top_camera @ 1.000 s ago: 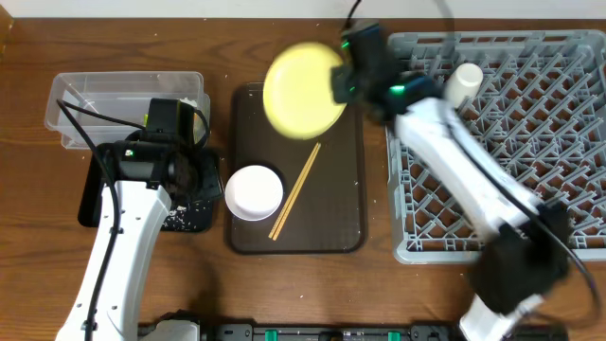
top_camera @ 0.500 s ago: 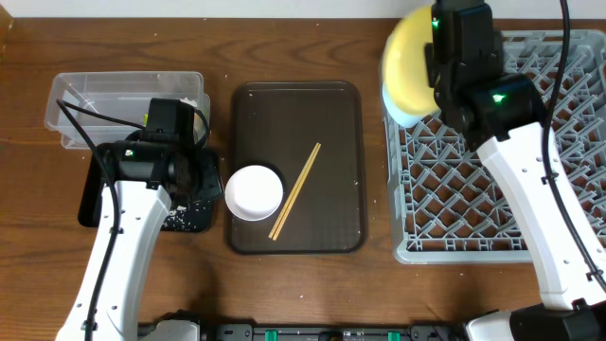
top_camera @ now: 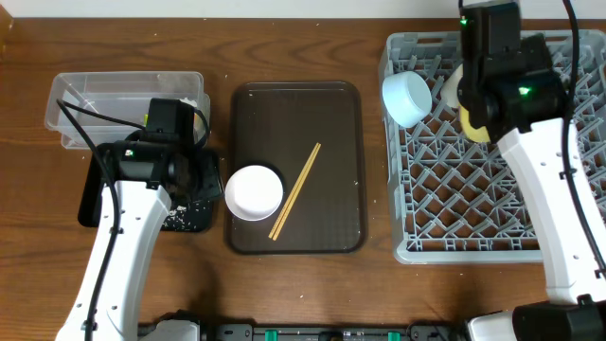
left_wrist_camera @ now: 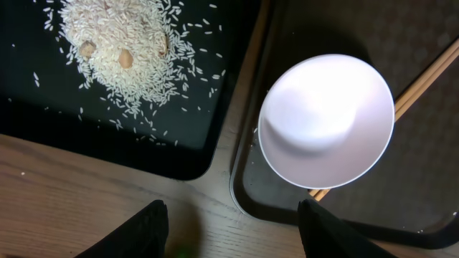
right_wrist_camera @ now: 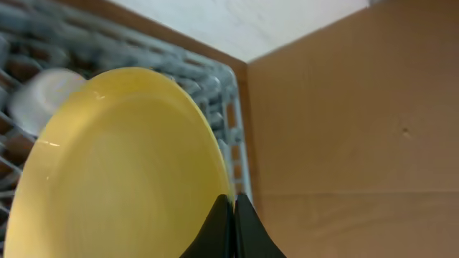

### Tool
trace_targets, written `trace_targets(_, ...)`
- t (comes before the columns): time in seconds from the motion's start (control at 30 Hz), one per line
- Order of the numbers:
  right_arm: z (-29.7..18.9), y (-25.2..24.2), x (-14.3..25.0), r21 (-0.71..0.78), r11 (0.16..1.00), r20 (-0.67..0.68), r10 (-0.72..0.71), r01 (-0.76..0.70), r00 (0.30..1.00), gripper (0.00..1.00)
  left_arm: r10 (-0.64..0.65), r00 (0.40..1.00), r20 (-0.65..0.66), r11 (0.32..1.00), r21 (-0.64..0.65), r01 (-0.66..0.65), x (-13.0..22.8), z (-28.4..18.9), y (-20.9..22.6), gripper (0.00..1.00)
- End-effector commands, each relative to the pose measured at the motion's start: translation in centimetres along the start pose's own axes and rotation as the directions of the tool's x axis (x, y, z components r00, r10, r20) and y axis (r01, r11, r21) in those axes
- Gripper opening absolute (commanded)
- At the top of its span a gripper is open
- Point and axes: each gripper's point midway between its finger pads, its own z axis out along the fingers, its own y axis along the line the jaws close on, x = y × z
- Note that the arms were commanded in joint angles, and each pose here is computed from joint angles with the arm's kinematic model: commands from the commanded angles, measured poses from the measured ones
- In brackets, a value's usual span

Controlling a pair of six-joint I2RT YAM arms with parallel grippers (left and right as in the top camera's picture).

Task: Sort waste into correct bins and load items into the dishwasher rack
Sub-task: 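Lift the yellow plate with the right gripper into the dish rack, then reach the right gripper to the brown tray and grasp a chopstick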

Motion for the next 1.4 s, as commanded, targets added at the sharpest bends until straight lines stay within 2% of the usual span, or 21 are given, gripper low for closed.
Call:
trace_targets(0.0,0.8,-0.7,1.4,0.002,0.995,-0.051,-0.099,0.099,0.994,0.01,-0.019,1.0,0.007,1.0,0.0,0.019,-0.3,-0.2,0.0,0.61)
trace_targets(0.1,1.1,1.2,2.4,-0.12,0.981,-0.056,-0.157,0.15,0.986,0.01,-0.019,1.0,0.007,1.0,0.0,0.019,-0.3,-0.2,0.0,0.61)
trace_targets(0.17,1.3,1.8,2.8,-0.147,0.976,-0.064,-0.17,0.159,0.983,0.01,-0.019,1.0,0.007,1.0,0.0,0.019,-0.3,-0.2,0.0,0.61)
trace_targets(0.53,3.5,5.0,4.3,-0.196,0.953,-0.13,-0.258,0.23,0.958,0.01,-0.019,1.0,0.007,1.0,0.0,0.019,-0.2,-0.2,0.0,0.61)
trace_targets(0.73,4.6,4.6,4.7,-0.12,0.959,-0.185,-0.275,0.256,0.944,0.01,-0.019,1.0,0.007,1.0,0.0,0.019,-0.2,-0.2,0.0,0.61)
trace_targets(0.87,4.6,5.2,4.3,-0.148,0.96,-0.16,-0.261,0.239,0.952,0.01,-0.019,1.0,0.007,1.0,0.0,0.019,-0.3,-0.2,0.0,0.61)
trace_targets(1.03,3.8,9.2,4.0,-0.364,0.913,-0.09,-0.232,0.185,0.969,0.01,-0.019,1.0,0.007,1.0,0.0,0.019,-0.3,-0.2,0.0,0.61)
trace_targets(1.2,2.9,11.8,3.4,-0.489,0.869,-0.081,-0.128,0.072,0.988,0.01,-0.019,1.0,0.007,1.0,0.0,0.019,-0.2,-0.2,0.0,0.61)
trace_targets(1.27,2.5,12.5,3.3,-0.524,0.851,-0.091,-0.086,0.025,0.992,0.07,-0.019,1.0,0.007,1.0,0.0,0.019,-0.2,-0.2,0.0,0.61)
trace_targets(1.3,2.4,12.8,3.2,-0.537,0.843,-0.097,-0.068,0.005,0.993,0.16,-0.019,1.0,0.007,1.0,0.0,0.019,-0.2,-0.2,0.0,0.61)
trace_targets(1.37,2.1,13.2,3.1,-0.556,0.831,-0.108,-0.043,-0.024,0.993,0.17,-0.019,1.0,0.007,1.0,0.0,0.019,-0.3,-0.2,0.0,0.61)
